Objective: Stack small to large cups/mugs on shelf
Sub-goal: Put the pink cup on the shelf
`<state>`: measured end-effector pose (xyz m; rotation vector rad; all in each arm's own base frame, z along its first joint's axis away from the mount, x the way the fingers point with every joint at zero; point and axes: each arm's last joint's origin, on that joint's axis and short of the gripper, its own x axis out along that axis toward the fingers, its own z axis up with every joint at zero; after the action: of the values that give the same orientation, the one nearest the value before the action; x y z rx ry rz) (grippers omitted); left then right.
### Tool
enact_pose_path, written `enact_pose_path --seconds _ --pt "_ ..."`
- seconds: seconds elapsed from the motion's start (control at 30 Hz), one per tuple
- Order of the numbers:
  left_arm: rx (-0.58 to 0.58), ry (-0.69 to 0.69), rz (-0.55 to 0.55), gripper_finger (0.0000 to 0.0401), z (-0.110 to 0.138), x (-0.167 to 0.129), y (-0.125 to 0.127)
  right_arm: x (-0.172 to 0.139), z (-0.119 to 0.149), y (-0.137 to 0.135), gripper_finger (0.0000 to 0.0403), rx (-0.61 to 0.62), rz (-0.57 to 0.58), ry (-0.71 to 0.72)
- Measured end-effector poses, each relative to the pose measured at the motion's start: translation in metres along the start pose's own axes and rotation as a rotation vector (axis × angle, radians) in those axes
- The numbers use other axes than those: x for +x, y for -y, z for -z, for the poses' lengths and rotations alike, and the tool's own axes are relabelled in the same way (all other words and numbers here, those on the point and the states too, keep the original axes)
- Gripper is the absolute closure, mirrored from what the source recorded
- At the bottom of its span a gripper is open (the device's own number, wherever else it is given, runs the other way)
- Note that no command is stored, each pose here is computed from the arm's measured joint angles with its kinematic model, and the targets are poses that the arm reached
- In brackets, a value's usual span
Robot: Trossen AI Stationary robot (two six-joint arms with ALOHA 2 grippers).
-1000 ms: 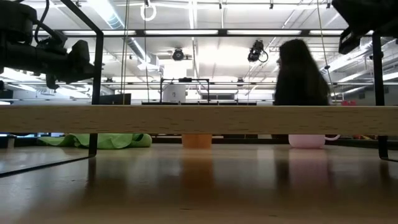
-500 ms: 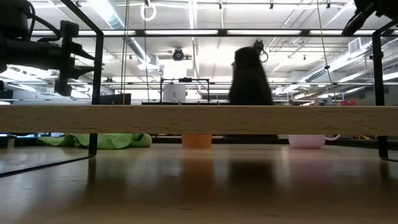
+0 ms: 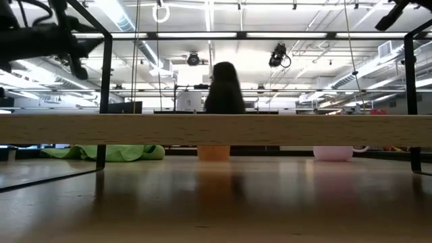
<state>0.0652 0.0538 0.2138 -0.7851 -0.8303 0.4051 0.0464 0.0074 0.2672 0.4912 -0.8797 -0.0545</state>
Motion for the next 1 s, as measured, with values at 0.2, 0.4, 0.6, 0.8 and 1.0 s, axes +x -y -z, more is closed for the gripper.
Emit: enact_pose_path --seconds 0.2,0.4,0.6,0.8,1.0 --pt "0.07 0.016 0.05 0.0334 -0.002 0.0 0.004 0.016 -0.033 -0.007 0.0345 0.013 0.099 0.064" --pt "0.069 0.01 0.056 0.0331 -0.002 0.0 0.005 0.032 -0.056 -0.016 0.0345 0.011 0.1 0.007" --pt "0.084 0.03 0.165 0.0339 -0.008 0.0 0.016 0.06 -0.064 -0.032 0.0345 -0.052 0.146 -0.034" --pt "0.207 0.088 0.286 0.0356 -0.027 0.003 0.049 0.095 -0.067 -0.048 0.0345 -0.193 0.318 -0.126" --pt "0.277 0.089 0.294 0.0361 -0.041 0.007 0.073 0.125 -0.07 -0.064 0.0345 -0.351 0.448 -0.28"
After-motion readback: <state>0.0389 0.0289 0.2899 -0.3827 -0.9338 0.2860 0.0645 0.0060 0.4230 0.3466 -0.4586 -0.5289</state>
